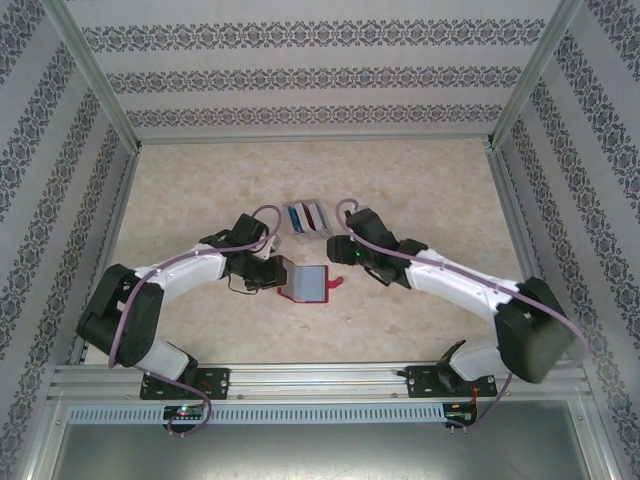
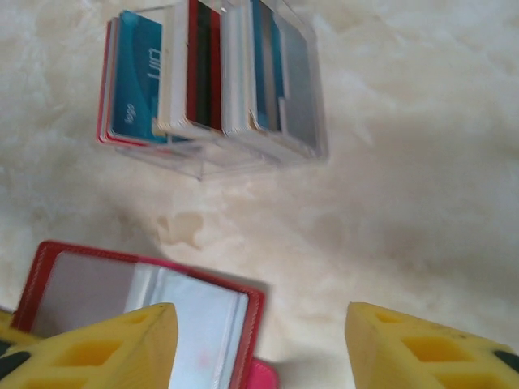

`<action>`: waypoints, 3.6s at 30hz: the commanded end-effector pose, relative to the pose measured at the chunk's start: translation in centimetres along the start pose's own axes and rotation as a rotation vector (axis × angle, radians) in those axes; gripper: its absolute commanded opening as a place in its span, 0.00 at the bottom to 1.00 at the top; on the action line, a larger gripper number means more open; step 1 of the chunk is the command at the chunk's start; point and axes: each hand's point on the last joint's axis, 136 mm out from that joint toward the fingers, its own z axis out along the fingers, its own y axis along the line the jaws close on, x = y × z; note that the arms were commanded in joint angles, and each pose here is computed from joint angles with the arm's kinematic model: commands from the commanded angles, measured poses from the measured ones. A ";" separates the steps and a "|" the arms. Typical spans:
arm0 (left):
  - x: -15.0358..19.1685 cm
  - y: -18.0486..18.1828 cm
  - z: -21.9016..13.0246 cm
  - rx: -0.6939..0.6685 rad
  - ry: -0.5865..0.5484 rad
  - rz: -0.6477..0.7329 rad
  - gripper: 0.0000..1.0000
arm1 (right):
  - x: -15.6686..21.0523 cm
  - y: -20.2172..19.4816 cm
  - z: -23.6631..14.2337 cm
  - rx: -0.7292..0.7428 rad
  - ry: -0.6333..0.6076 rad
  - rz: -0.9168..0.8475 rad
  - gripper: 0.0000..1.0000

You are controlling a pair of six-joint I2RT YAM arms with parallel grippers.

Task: Put the credit cards into the card holder
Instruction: Pick up the credit card from the storage box, then insert the credit card into the card slot.

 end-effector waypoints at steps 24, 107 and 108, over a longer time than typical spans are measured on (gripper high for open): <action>-1.0 1.5 -4.8 0.088 -0.119 -0.152 0.00 | -5.1 0.0 11.5 0.344 0.148 -0.368 0.64; 0.8 8.5 -1.8 -0.322 -0.045 -0.217 0.28 | 8.3 7.9 3.1 -0.597 0.417 0.268 0.00; 0.9 8.4 -1.6 -0.313 -0.035 -0.217 0.25 | 8.4 7.9 3.2 -0.598 0.420 0.272 0.00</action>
